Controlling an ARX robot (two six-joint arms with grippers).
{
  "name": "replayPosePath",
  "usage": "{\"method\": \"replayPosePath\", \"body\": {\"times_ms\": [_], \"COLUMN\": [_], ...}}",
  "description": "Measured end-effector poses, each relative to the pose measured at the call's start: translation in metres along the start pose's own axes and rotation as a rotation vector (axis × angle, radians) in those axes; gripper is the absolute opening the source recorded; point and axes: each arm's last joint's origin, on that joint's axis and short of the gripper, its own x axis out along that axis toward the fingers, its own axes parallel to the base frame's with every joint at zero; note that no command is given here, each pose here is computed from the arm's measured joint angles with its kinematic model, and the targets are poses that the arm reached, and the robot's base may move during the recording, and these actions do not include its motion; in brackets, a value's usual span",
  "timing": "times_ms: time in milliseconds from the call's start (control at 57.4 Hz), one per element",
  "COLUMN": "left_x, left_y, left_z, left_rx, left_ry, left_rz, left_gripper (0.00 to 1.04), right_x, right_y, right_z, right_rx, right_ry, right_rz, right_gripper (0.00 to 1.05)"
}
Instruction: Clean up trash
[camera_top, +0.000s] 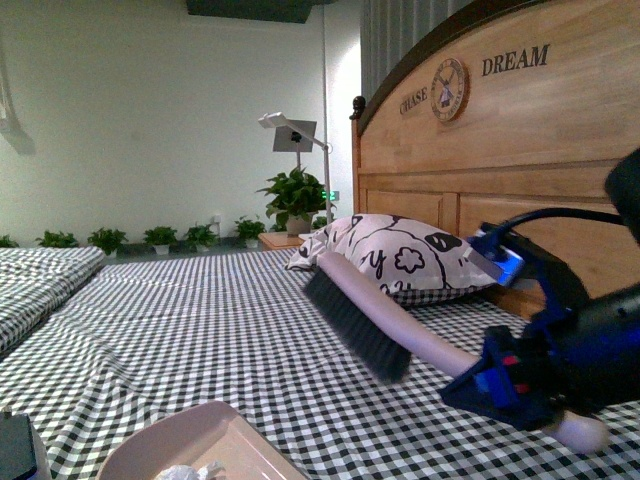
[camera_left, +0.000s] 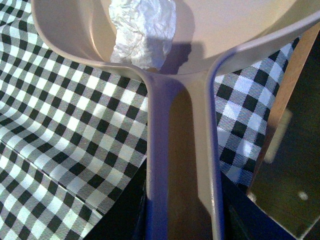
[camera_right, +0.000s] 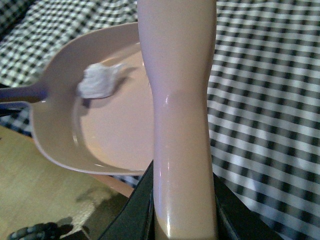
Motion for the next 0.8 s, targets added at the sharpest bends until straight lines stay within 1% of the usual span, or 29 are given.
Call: {"method": "replayPosePath", "body": {"times_ms": [52,139,157,209,244,261,314,383,523,628,802], "left_x": [0.0,0.0,0.0,0.0,0.001,0.001,0.001,-0.003,-0.016,-0.028,-0.06], "left_y": [0.0,0.0,0.0,0.0,0.0,0.0,0.001,0.006,0.006,0.002,-0.013], "left_z": [0.0,0.0,0.0,0.0,-0.001,-0.001,-0.002,-0.002,-0.001,-0.001,0.003], "left_rx": [0.0,0.0,0.0,0.0,-0.008,-0.037,-0.098,-0.174,-0.275,-0.333,-0.394], "left_ry": [0.001,0.001,0.0,0.0,-0.024,-0.055,-0.101,-0.155,-0.211,-0.241,-0.29], "left_rz": [0.0,0.0,0.0,0.001,0.045,0.097,0.175,0.238,0.287,0.337,0.547], "left_gripper": [0.27,0.27,0.27,0.27,0.27,0.27,0.27,0.27,0.27,0.27,0.27], "right_x": [-0.002,-0.013,-0.018,-0.036,-0.048,-0.057,-0.072,-0.089,-0.123,-0.151,-0.19], "right_y": [-0.006,-0.018,-0.021,-0.027,-0.03,-0.031,-0.032,-0.032,-0.028,-0.019,0.01], "right_z": [-0.004,-0.007,-0.007,-0.007,-0.008,-0.009,-0.011,-0.011,-0.007,0.001,0.006], "right_rx": [0.005,0.028,0.039,0.068,0.089,0.101,0.118,0.131,0.147,0.143,0.139], "right_ry": [-0.005,-0.051,-0.066,-0.112,-0.134,-0.151,-0.179,-0.215,-0.288,-0.358,-0.467], "right_rz": [-0.045,-0.158,-0.19,-0.226,-0.239,-0.246,-0.259,-0.271,-0.274,-0.264,-0.215], "right_gripper": [0.19,0.19,0.19,0.19,0.19,0.19,0.19,0.19,0.19,0.19,0.19]}}
